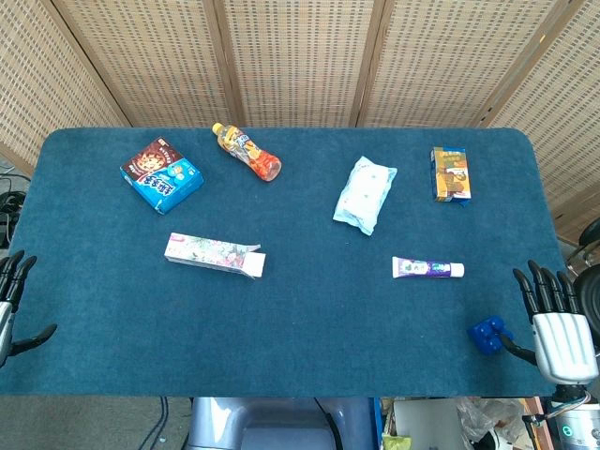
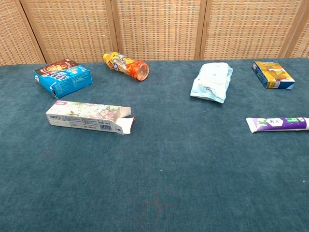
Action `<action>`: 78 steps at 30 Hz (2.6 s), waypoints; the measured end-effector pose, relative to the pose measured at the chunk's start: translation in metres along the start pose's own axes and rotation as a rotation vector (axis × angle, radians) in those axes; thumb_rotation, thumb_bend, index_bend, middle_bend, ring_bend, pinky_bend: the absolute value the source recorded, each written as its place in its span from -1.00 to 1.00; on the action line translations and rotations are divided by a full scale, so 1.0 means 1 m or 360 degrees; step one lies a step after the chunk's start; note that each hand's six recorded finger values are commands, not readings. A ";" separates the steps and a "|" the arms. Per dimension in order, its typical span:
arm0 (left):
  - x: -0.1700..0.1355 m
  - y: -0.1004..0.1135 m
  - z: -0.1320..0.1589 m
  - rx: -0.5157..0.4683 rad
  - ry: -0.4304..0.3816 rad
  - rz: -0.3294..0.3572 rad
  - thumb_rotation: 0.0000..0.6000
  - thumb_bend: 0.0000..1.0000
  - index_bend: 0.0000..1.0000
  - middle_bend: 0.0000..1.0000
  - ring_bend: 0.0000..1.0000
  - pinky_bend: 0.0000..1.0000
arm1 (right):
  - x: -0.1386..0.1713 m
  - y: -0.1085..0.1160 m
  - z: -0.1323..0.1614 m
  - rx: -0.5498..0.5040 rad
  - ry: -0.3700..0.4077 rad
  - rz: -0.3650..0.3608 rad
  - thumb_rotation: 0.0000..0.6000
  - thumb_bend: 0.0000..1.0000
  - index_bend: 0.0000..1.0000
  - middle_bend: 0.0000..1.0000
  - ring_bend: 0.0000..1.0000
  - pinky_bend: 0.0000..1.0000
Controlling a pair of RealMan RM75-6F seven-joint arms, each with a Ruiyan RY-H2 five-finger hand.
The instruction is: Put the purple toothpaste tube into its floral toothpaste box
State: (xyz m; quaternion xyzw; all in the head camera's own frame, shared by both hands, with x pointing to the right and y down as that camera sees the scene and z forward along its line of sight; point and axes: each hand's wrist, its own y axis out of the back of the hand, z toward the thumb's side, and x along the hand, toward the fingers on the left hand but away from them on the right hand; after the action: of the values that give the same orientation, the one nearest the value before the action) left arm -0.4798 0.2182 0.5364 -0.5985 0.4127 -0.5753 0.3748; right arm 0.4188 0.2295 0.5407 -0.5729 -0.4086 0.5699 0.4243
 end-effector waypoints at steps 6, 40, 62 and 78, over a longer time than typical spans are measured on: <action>0.001 0.000 -0.001 -0.0005 0.0007 0.0005 1.00 -0.64 -1.00 -1.00 -1.00 -1.00 | -0.005 -0.006 0.003 -0.0030 0.0012 0.0045 1.00 -1.00 -1.00 -1.00 -1.00 -1.00; 0.023 -0.007 -0.023 -0.0020 0.0157 -0.0011 1.00 -0.64 -1.00 -1.00 -1.00 -1.00 | -0.169 -0.140 0.098 0.0078 0.0162 0.0653 1.00 -0.51 -0.36 -0.29 -0.53 -0.34; 0.027 -0.012 -0.021 0.0000 0.0163 -0.0031 1.00 -0.64 -1.00 -1.00 -1.00 -1.00 | -0.172 -0.154 0.055 0.0250 0.0105 0.0747 1.00 -0.21 0.05 0.09 -0.17 -0.10; 0.043 -0.016 -0.012 0.0049 0.0075 -0.0079 1.00 -0.64 -1.00 -1.00 -1.00 -1.00 | -0.165 -0.127 0.063 0.0140 0.0214 0.0685 1.00 0.19 0.26 0.28 0.00 -0.01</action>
State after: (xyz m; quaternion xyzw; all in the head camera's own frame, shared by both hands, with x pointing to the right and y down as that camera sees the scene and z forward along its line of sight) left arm -0.4905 0.1846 0.5682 -0.5889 0.3974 -0.6048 0.3598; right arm 0.3547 0.1127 0.7130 -0.6645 -0.2227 0.6251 0.3437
